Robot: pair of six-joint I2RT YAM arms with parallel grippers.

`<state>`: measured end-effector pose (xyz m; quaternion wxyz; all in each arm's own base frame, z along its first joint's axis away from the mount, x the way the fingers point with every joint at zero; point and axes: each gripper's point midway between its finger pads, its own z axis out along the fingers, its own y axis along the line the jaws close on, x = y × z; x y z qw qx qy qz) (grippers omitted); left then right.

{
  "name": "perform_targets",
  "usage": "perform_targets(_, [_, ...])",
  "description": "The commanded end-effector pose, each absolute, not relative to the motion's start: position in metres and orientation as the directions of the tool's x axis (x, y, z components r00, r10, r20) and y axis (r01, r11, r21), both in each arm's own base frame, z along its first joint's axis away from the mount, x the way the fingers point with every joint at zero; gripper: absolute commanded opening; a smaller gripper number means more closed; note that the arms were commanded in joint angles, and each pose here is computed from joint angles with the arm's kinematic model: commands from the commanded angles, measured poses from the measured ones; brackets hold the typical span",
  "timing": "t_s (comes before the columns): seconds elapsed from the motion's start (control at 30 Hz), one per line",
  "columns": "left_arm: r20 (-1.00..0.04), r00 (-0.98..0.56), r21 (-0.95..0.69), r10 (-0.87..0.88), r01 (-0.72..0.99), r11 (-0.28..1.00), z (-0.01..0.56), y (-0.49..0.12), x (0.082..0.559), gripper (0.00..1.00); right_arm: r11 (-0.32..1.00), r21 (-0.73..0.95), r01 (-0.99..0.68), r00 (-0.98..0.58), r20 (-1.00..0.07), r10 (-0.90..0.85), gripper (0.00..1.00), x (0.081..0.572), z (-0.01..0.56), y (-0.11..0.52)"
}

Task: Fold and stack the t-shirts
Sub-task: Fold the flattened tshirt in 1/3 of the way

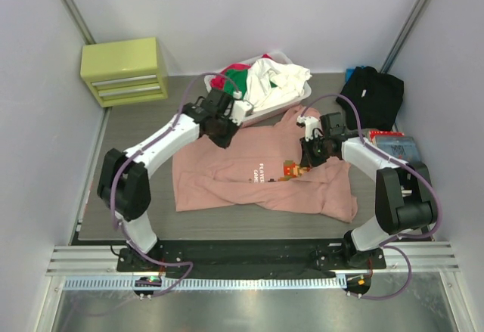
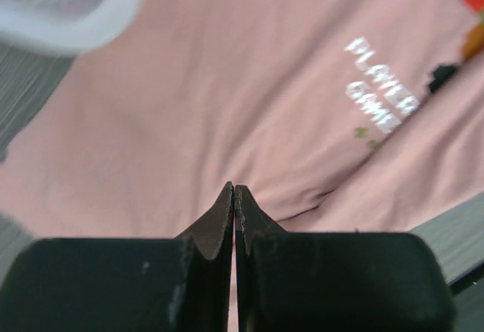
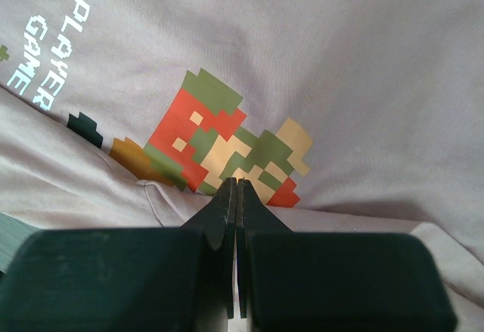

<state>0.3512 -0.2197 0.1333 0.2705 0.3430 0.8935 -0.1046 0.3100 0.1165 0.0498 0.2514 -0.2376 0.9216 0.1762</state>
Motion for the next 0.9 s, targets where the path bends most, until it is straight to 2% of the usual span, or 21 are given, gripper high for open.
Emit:
perform_targets(0.0, [-0.621,-0.451,-0.074,0.641,0.848,0.524,0.155,-0.288,0.344,0.0,0.818,0.182,-0.546,-0.737,-0.568,-0.366,0.01,0.316,0.053,0.117])
perform_targets(0.07, [-0.588,-0.465,-0.16,0.662,0.869,0.468,0.142,-0.303,0.34,0.0,0.819,0.178,-0.545,-0.738,-0.566,-0.368,0.01,0.315,0.052,0.116])
perform_targets(0.2, [-0.636,-0.423,-0.111,0.645,0.878,0.466,0.157,-0.322,0.373,0.0,0.819,0.174,-0.547,-0.737,-0.564,-0.372,0.01,0.314,0.051,0.115])
perform_targets(0.43, [-0.57,-0.402,-0.026,0.717,0.881,0.473,0.117,-0.319,0.406,0.0,0.818,0.176,-0.548,-0.738,-0.562,-0.374,0.01,0.315,0.051,0.116])
perform_targets(0.6, [-0.526,-0.463,0.018,0.714,0.833,0.553,0.076,-0.303,0.446,0.0,0.819,0.174,-0.547,-0.736,-0.567,-0.371,0.01,0.314,0.053,0.115])
perform_targets(0.87, [-0.586,-0.525,0.107,0.617,0.705,0.701,0.087,-0.255,0.522,0.0,0.81,0.202,-0.55,-0.743,-0.561,-0.364,0.01,0.311,0.051,0.117])
